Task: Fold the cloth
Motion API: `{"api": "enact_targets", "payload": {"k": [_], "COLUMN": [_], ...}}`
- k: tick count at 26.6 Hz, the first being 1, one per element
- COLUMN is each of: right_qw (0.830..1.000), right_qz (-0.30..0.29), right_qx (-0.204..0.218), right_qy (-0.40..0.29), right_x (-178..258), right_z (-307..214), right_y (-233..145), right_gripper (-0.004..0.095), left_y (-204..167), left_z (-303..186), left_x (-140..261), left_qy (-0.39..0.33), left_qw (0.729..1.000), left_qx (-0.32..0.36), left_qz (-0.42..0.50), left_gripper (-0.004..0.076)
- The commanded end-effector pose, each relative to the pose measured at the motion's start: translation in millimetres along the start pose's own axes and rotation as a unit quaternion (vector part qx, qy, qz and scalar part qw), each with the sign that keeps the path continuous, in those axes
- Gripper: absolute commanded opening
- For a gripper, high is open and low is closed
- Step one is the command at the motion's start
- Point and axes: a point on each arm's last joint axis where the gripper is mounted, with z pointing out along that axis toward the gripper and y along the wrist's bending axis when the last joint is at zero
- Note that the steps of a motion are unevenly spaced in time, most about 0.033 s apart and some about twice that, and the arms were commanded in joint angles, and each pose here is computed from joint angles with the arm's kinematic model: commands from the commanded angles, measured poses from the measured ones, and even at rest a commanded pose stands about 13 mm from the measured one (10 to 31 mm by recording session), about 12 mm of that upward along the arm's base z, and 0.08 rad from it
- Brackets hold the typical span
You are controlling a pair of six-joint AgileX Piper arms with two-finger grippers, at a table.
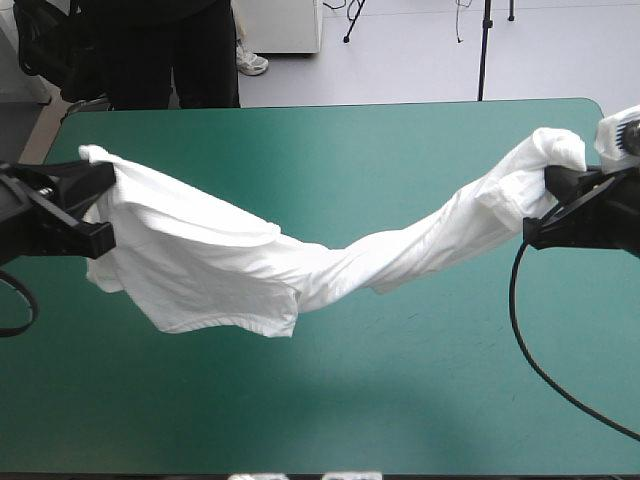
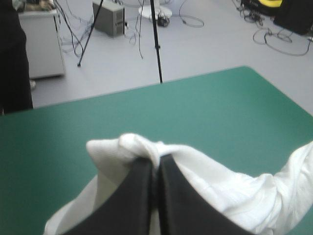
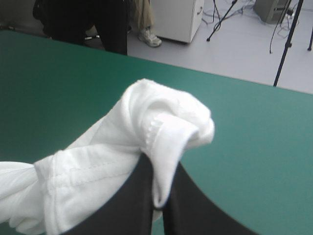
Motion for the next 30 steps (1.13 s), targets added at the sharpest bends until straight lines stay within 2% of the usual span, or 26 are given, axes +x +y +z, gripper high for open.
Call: {"api": "enact_targets", "payload": {"k": [1, 4, 8, 17, 20, 27, 30], "right_qw": [1.0, 0.999, 0.997, 0.985, 0.983, 0.979, 0.978], "right_qz": [-0.002, 0.006, 0.012, -0.015, -0.018, -0.028, -0.018], "right_qx": [0.002, 0.002, 0.007, 0.053, 0.056, 0.061, 0.066], "right_qy": [-0.01, 0.036, 0.074, 0.161, 0.174, 0.194, 0.199], "right_x": [6, 25, 41, 67, 77, 98, 106], "right_z": [11, 45, 88, 205, 235, 284, 299], "right_y": [-1, -5, -11, -35, -40, -47, -50], "right_gripper": [-0.0017, -0.0017, -0.0017, -0.0017, -0.0017, -0.0017, -0.0016], "left_y": [3, 14, 28, 77, 89, 109, 112], "left_z": [20, 57, 99, 217, 254, 317, 326], "left_x": [23, 50, 66, 89, 101, 133, 138], "left_qy": [0.065, 0.143, 0.189, 0.218, 0.224, 0.231, 0.231], "left_qw": [0.997, 0.988, 0.979, 0.972, 0.97, 0.968, 0.967], "left_qx": [0.013, 0.011, 0.001, -0.067, -0.076, -0.082, -0.084], "left_qz": [-0.031, -0.054, -0.072, -0.055, -0.057, -0.058, -0.06], "left_gripper": [-0.0009, -0.0009, -0.0009, -0.0009, -0.0009, -0.0009, -0.0008]}}
